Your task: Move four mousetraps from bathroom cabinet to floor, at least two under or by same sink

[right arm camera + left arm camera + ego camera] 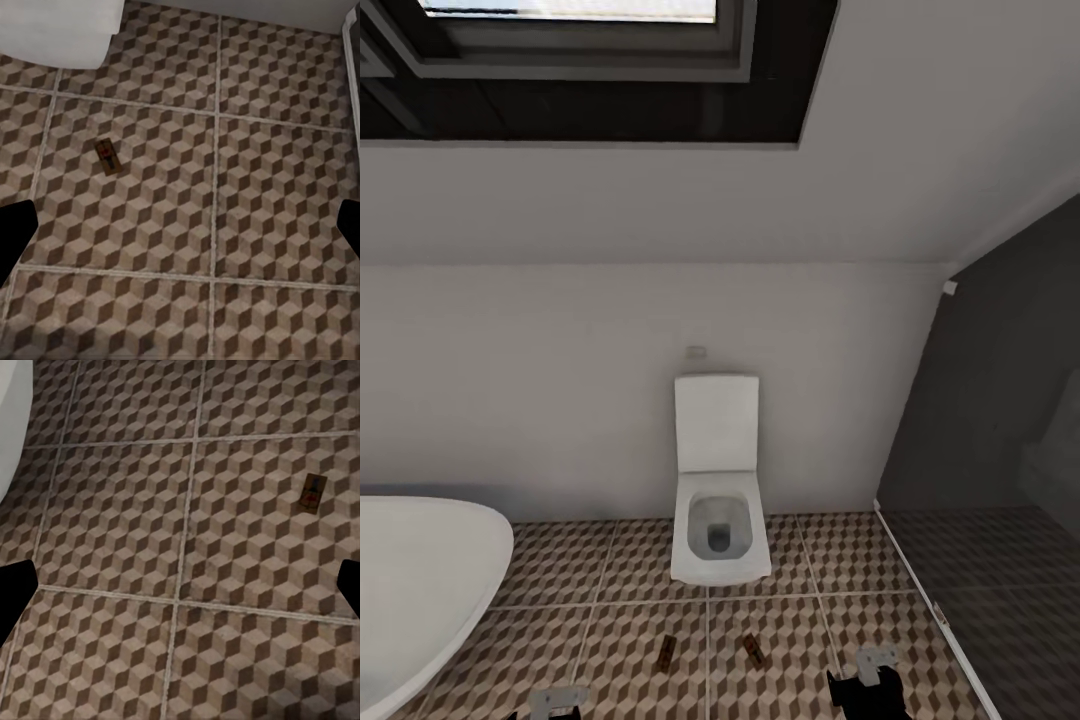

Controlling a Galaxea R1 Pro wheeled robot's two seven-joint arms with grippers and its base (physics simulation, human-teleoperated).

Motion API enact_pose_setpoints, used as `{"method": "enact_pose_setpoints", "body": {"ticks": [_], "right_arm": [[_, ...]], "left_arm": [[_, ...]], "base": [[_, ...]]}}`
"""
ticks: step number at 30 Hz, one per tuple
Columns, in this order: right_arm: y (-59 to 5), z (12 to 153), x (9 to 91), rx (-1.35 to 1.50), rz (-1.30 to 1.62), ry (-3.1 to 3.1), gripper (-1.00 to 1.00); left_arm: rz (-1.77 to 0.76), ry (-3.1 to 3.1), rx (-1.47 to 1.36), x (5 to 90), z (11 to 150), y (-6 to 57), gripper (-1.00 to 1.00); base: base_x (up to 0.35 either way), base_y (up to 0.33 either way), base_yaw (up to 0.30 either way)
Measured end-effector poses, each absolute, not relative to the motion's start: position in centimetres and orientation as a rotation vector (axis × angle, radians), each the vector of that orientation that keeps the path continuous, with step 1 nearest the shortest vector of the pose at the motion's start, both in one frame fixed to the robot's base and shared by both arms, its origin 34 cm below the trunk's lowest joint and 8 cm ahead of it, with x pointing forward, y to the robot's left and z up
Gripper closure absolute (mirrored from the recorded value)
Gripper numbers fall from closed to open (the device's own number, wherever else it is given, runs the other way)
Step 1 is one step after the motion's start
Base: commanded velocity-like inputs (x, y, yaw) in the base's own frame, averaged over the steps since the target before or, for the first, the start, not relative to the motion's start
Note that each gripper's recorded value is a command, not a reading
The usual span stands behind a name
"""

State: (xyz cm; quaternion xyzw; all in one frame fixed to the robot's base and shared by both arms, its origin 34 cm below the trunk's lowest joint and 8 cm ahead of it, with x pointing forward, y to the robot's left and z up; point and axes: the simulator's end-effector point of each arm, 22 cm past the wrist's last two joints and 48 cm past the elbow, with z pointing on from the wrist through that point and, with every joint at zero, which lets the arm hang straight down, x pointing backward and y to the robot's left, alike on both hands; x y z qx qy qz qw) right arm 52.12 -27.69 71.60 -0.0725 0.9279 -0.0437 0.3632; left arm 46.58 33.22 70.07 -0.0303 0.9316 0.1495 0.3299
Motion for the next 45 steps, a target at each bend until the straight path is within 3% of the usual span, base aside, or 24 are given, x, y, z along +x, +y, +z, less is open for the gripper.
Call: {"method": "enact_pose_setpoints", "body": {"ticks": [45], "right_arm": [[-27.57, 71.58, 52.09, -0.189, -0.110, 2.389, -1.00]], "left_arm": [[0.384, 2.435, -0.080, 46.66, 70.07, 32.75, -1.00]], "base": [[0.000, 0.000, 0.000]]}}
